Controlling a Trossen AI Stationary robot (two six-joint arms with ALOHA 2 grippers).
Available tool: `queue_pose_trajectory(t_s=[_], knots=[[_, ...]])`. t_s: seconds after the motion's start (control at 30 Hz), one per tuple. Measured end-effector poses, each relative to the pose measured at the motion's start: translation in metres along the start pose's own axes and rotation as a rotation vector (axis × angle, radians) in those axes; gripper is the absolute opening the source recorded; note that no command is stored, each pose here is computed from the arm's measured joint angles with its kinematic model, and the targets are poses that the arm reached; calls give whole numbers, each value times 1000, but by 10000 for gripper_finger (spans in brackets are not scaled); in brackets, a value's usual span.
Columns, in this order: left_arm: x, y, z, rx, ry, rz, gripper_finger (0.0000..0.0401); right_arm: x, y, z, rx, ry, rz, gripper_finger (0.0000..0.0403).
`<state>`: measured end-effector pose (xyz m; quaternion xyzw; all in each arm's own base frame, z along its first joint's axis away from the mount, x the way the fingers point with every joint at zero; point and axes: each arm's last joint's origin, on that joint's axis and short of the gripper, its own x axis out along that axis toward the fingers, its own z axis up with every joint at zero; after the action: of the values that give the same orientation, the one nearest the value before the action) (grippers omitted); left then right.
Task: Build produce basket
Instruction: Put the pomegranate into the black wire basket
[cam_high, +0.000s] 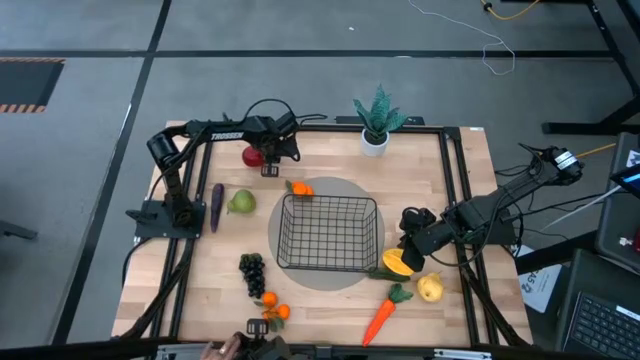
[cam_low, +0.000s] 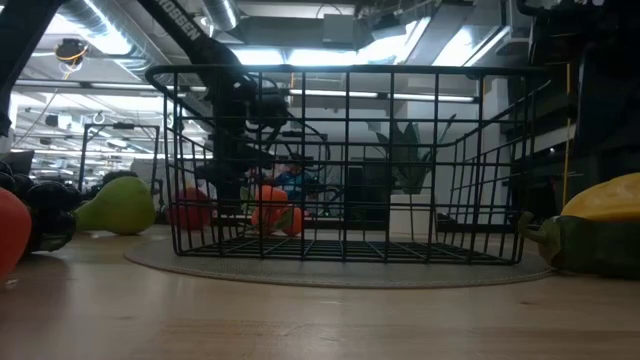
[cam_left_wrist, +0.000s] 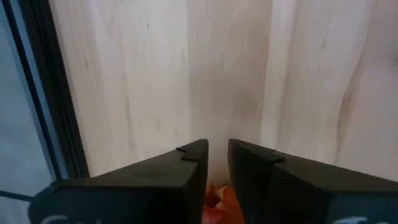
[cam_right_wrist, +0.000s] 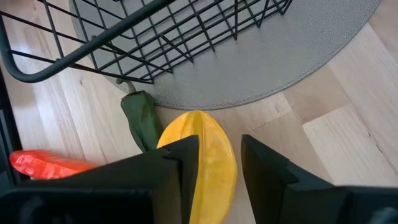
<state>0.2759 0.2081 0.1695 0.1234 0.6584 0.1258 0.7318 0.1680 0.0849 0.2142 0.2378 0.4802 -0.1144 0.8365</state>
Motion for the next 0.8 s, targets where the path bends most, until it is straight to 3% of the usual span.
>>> queue_pose_trajectory(t_s=[0.33,0.57,0.8], knots=[[0,1,-2,-32,7,-4,129,0,1,1,4,-10,14,110],[2,12,-11,-71,7,-19,131,0,1,1,4,-11,15,110],[-7,20,-21,-113,-65,-104,132,0,2,1,4,-12,16,110]])
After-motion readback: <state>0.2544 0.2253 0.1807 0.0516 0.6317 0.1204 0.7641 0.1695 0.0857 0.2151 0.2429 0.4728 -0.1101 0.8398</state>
